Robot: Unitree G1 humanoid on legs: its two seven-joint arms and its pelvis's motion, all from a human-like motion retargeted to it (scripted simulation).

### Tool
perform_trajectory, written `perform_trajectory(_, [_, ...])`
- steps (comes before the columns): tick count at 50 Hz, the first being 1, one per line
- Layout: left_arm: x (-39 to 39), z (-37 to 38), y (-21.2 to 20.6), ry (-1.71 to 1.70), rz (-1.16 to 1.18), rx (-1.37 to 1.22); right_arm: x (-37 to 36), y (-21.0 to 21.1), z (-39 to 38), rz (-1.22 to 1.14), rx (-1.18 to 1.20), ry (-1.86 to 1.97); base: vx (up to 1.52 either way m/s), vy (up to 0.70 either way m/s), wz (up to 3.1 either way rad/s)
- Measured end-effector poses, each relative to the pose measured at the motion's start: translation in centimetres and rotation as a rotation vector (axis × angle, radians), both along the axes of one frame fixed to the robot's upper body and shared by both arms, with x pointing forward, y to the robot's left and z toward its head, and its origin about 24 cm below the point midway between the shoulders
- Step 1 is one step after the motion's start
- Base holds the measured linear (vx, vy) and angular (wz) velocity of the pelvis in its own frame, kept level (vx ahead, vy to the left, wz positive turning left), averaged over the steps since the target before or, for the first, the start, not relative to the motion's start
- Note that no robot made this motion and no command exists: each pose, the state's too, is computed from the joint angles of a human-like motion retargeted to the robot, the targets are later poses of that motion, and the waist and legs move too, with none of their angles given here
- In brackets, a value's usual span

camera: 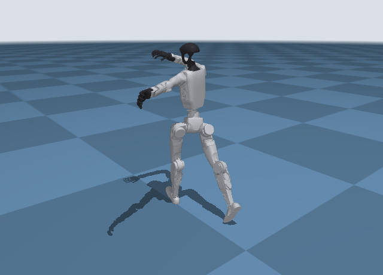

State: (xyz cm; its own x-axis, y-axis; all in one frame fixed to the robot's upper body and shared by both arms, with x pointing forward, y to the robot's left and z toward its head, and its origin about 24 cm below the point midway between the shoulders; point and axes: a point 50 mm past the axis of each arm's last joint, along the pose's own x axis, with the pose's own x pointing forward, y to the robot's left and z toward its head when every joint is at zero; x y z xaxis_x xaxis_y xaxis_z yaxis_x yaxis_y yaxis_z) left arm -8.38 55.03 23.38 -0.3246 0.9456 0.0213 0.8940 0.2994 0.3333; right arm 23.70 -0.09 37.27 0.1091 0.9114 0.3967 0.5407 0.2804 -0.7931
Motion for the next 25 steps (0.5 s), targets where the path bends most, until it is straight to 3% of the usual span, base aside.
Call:
perform_trajectory(3, [0.4, 5.3, -0.3, 0.200, 0.033, 0.121, -7.0, 2.3, 0.8, 0.181, -0.187, -0.288, 1.18, 0.28, 0.76])
perform_trajectory(6, [-2.6, 4.6, -0.9, 0.331, 0.193, 0.035, -10.1, 2.6, -0.8, 0.278, -0.334, -0.354, 1.07, 0.34, -0.58])
perform_trajectory(10, [-8.0, -5.4, -3.1, 0.300, 0.384, -0.304, -8.9, -0.8, -2.9, 0.248, -0.300, -0.078, 0.93, 0.50, -0.47])
perform_trajectory(12, [-6.8, -14.6, -5.2, 0.302, 0.298, -0.555, -6.2, -4.5, -6.2, 0.157, -0.228, 0.200, 0.94, 0.38, 0.45])
perform_trajectory(15, [1.5, -27.5, -10.4, 0.358, -0.193, -0.858, -2.7, -11.8, -15.4, -0.118, -0.003, 0.695, 1.00, 0.34, 2.09])
perform_trajectory(17, [9.8, -32.6, -15.2, 0.428, -0.640, -0.907, -2.6, -18.2, -24.7, -0.472, 0.185, 1.071, 1.11, 0.18, 3.48])
perform_trajectory(19, [18.9, -34.7, -21.1, 0.484, -1.066, -0.855, -6.9, -24.6, -34.6, -0.911, 0.255, 1.452, 1.19, -0.01, 3.69])
perform_trajectory(22, [32.6, -31.5, -31.4, 0.427, -1.646, -0.628, -20.5, -31.6, -44.6, -1.552, 0.186, 1.969, 1.26, -0.26, 2.99])
perform_trajectory(25, [42.7, -21.2, -41.7, 0.165, -2.075, -0.304, -35.4, -32.9, -47.1, -2.084, 0.138, 2.415, 1.26, -0.43, 1.30])
